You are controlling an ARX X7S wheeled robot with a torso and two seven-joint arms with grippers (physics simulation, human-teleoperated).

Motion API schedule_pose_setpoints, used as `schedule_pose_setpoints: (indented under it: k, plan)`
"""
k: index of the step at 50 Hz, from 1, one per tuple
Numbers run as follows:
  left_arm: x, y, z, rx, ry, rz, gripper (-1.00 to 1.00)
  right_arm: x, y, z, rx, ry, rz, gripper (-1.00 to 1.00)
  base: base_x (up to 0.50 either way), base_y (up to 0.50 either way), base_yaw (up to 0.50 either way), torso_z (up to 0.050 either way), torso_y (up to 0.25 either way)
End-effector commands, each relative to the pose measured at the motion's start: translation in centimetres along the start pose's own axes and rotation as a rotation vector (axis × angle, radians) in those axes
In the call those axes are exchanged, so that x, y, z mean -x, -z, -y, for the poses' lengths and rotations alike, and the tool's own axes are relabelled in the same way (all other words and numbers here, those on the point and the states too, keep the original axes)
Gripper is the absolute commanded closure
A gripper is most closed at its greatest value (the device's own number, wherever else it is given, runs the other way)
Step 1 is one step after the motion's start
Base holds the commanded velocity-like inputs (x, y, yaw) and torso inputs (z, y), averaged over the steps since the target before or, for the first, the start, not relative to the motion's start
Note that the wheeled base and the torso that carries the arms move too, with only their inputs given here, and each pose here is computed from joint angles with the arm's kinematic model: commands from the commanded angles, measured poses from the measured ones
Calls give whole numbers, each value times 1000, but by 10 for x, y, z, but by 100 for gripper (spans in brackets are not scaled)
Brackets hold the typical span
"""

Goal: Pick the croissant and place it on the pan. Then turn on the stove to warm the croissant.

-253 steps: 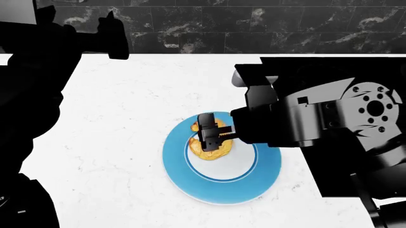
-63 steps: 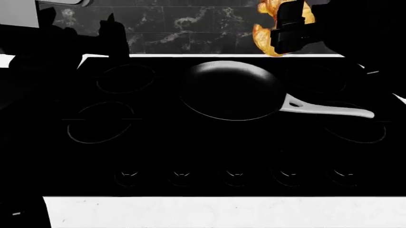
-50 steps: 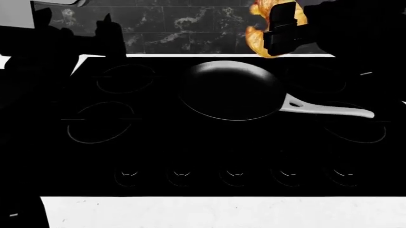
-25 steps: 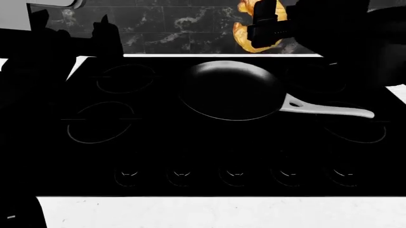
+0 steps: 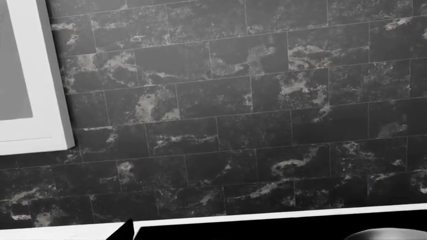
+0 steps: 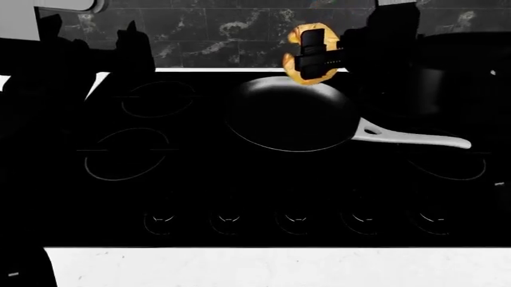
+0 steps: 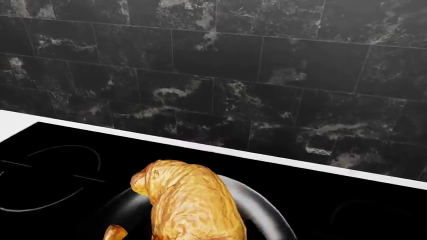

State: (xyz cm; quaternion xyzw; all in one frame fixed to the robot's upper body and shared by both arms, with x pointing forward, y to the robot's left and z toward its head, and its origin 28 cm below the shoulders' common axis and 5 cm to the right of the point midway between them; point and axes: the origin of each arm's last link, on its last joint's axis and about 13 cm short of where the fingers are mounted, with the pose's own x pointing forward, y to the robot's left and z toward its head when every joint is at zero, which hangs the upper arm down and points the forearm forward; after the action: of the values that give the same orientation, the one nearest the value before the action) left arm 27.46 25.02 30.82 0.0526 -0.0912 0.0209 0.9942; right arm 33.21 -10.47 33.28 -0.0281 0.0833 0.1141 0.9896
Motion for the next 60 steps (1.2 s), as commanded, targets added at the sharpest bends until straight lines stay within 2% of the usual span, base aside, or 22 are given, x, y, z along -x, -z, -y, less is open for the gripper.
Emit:
schedule_pose_setpoints:
  k: [1,7,21,39,60]
  plan:
    - [0,2,1,-1,0,-1,-100,-9,5,-4,14,-1,-11,100,0,0,0,0,0]
    - [0,0,0,1,1,0,-100,-17,13,-7,44,24,-51,100,0,0,0,0,0]
    - [0,0,-2,2,-3,-4,-100,-30,24,-16,19,-17,-70,100,0,0,0,0,0]
    - [0,3,0,2,-2,-6,-100,-42,43,-13,19,5,-104,100,0,0,0,0,0]
    - [0,5,-1,1,-4,-8,-100,-46,50,-12,15,23,-127,100,0,0,0,0,0]
